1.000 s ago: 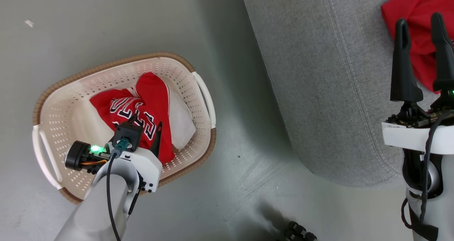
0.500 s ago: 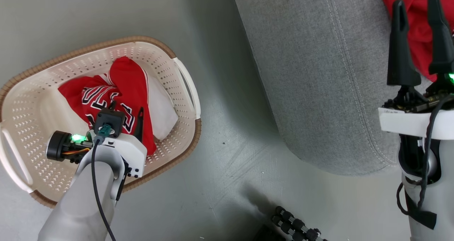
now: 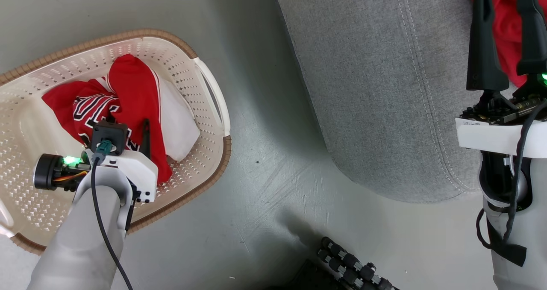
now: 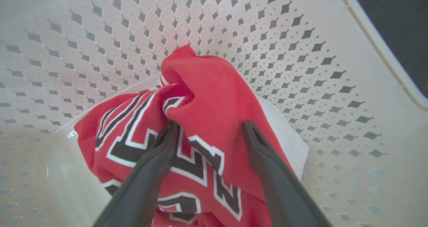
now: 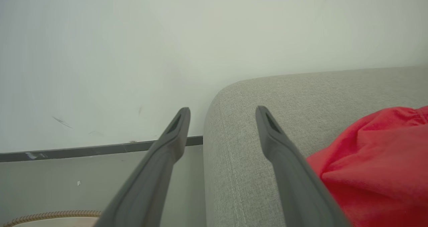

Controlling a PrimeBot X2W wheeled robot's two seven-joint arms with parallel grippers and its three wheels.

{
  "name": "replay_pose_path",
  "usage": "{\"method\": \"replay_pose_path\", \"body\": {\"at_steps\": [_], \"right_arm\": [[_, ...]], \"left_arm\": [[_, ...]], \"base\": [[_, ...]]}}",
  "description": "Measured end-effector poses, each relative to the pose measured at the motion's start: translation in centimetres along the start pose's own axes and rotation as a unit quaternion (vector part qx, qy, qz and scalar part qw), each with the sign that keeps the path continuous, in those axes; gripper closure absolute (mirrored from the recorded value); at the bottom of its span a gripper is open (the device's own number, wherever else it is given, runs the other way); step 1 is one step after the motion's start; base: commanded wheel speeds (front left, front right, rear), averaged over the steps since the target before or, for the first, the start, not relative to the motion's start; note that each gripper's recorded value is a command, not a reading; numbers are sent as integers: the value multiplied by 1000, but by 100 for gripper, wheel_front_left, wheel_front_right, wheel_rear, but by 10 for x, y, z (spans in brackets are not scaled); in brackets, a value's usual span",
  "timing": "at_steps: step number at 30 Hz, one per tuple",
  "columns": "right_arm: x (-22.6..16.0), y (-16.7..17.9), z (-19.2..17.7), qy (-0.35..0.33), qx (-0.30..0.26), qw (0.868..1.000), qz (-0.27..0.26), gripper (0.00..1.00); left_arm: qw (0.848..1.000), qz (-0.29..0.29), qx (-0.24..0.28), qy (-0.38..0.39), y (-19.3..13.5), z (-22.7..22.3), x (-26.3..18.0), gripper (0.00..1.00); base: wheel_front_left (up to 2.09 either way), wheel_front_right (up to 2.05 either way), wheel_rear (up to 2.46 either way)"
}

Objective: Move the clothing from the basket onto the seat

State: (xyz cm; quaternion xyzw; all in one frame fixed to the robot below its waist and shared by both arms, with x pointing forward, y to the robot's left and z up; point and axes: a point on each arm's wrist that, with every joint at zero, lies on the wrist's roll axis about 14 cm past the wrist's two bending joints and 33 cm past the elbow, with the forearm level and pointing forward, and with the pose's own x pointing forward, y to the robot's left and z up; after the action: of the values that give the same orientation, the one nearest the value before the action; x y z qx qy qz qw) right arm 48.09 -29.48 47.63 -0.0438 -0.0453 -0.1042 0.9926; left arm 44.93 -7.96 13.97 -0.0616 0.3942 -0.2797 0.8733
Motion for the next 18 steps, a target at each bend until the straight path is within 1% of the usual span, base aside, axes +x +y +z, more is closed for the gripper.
{"method": "replay_pose_path", "body": {"at_steps": [4,5,6,7,8,9,12,18], "right_arm": [[0,0,-5,7,-3,1000,0,0],[1,0,-6,7,-3,1000,0,0],[3,0,-6,5,-3,1000,1,0],[4,1,-6,4,-4,1000,2,0],[4,1,-7,5,-4,1000,2,0],[4,0,-8,7,-4,1000,1,0],[4,0,-13,13,-4,1000,0,0],[12,3,-6,-1,2,1000,5,0]], "left_arm": [[1000,5,-3,1,3,-2,5,0],[1000,6,-3,3,4,-3,6,18],[1000,6,-3,4,4,-5,7,33],[1000,6,-3,5,4,-5,8,56],[1000,6,-3,5,4,-5,9,76],[1000,6,-3,5,5,-5,10,100],[1000,7,-2,1,6,-4,12,100],[1000,8,1,-15,11,6,11,100]], "base": [[0,0,0],[0,0,0],[0,0,0],[0,0,0],[0,0,0],[0,0,0],[0,0,0],[0,0,0]]}}
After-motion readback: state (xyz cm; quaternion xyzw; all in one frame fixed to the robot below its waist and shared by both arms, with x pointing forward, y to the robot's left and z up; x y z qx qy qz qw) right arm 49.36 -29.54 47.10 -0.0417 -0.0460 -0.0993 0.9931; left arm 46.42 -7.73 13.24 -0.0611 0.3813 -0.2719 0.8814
